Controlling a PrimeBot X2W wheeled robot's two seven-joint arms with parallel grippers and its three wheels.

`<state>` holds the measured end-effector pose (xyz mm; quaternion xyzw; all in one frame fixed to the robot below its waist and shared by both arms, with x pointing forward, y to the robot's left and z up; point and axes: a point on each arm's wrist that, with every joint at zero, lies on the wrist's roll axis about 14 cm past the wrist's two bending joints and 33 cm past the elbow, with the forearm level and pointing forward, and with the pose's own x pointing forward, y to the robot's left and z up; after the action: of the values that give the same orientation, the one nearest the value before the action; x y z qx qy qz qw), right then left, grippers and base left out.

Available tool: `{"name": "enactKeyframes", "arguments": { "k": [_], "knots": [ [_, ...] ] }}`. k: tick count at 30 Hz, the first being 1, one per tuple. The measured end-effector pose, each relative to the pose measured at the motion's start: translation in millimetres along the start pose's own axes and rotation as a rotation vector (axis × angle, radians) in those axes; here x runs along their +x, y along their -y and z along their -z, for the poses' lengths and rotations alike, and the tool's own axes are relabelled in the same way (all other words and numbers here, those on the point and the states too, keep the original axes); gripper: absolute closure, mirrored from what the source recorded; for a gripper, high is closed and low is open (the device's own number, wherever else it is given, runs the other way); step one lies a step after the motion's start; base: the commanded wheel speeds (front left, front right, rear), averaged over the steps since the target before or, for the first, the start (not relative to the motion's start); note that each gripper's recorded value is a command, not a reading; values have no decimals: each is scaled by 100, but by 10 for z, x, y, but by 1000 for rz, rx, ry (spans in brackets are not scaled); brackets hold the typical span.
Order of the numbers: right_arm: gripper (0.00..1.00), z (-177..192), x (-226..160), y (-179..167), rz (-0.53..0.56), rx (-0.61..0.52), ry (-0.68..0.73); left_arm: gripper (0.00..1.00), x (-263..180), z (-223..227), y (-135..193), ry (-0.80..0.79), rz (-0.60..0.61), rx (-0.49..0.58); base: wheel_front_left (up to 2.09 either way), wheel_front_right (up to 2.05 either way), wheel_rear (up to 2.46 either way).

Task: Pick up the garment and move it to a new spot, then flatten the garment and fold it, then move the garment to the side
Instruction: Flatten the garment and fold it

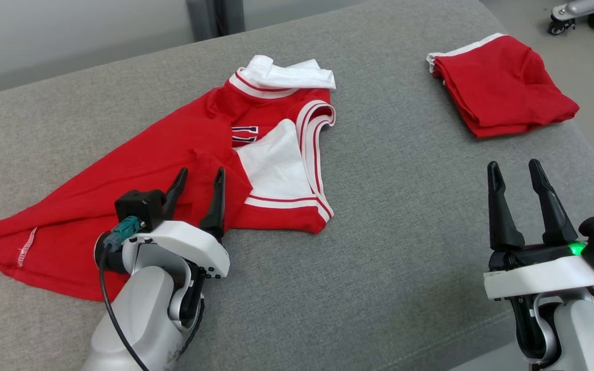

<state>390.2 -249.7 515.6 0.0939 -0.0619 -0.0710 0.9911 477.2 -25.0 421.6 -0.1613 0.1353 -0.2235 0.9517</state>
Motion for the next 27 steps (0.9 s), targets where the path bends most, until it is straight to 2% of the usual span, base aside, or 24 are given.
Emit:
{"name": "enactKeyframes", "arguments": {
  "k": [6,8,13,15,18,22,27],
  "knots": [
    [0,14,-29,94,30,-4,-6,2,100,150,67,-67,44,-7,0,0,0],
    [0,14,-31,98,32,-4,-6,100,105,156,84,-70,55,-7,0,0,0],
    [0,8,-37,101,34,-1,-4,100,131,14,113,-23,68,-18,0,0,0],
    [0,21,-21,55,21,4,-6,100,156,-207,78,47,59,-88,0,0,0],
    [0,48,11,-14,2,10,-10,100,237,-630,-18,151,63,-89,0,0,0],
    [0,107,93,-131,-33,13,-21,100,389,-1364,-401,256,33,9,0,0,0],
    [0,202,211,-248,-67,23,-39,100,551,-2156,-879,297,-50,162,0,0,0]
  ]
}}
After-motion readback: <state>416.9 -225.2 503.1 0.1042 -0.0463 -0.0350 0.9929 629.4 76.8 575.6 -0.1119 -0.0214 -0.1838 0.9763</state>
